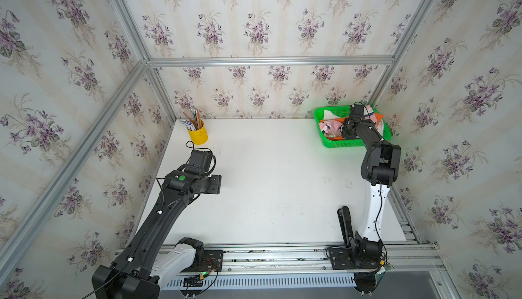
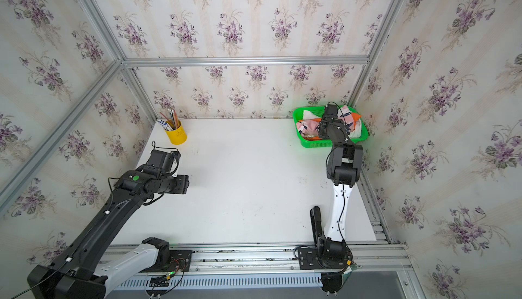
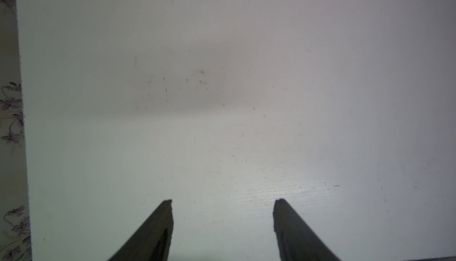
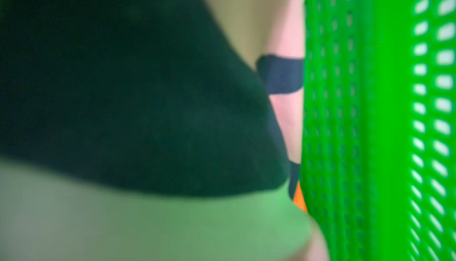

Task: Roll up the shorts
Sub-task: Place the shorts in the bin, then reset both arms

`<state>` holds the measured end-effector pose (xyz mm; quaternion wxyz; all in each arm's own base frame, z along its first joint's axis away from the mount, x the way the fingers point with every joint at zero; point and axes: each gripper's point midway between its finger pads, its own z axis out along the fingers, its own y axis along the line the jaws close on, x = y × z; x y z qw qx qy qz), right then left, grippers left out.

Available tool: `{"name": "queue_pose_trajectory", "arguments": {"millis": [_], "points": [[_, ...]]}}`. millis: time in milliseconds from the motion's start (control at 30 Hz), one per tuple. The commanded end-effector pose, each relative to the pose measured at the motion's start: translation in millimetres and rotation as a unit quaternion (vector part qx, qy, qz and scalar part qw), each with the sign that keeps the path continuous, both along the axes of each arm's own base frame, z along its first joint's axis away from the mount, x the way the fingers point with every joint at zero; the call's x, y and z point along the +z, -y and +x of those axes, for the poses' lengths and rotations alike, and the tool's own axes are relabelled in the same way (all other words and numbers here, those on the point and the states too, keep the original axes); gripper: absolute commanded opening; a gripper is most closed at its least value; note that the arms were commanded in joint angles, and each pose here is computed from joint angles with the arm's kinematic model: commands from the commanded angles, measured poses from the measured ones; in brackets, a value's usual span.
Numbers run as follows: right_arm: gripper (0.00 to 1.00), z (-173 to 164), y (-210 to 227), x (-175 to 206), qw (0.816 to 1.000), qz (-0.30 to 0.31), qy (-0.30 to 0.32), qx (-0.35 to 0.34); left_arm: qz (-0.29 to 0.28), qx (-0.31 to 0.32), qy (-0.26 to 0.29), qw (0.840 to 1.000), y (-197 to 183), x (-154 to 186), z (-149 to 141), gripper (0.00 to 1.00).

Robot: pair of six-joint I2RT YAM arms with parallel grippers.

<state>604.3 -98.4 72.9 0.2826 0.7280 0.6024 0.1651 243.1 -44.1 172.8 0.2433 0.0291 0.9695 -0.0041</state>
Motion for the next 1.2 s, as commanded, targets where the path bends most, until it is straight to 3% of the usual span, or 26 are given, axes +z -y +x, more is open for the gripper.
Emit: {"name": "queue_pose_trajectory", "arguments": {"millis": [0,200,367,633,767,933,1033,1167], "points": [[0.53,-16,17,4,0.999,-0.034,-0.031,-0.026,0.0,0.006,0.005,1.0,-2,6,-1,0.69],[0.81,-38,28,58,0.996,-0.065,-0.027,-0.049,-0.024,0.008,0.019,0.999,4,24,1,0.69],[0.87,-67,32,87,0.996,-0.056,-0.036,-0.064,-0.039,0.01,0.037,0.999,6,43,-4,0.7],[0.84,-92,24,102,0.998,-0.05,-0.024,-0.024,-0.063,0.01,0.044,0.997,9,56,-19,0.71],[0.8,-70,-20,110,0.996,-0.01,0.038,0.074,-0.082,0.008,0.05,0.995,14,55,-18,0.71],[0.79,-35,-97,122,0.972,0.028,0.119,0.2,-0.102,0.012,0.047,0.994,22,51,-8,0.71],[0.79,-18,-124,120,0.96,0.038,0.144,0.237,-0.107,0.011,0.041,0.993,26,48,-2,0.71],[0.77,-1,-125,90,0.961,0.033,0.123,0.245,-0.103,0.014,0.036,0.994,26,42,2,0.72]]}}
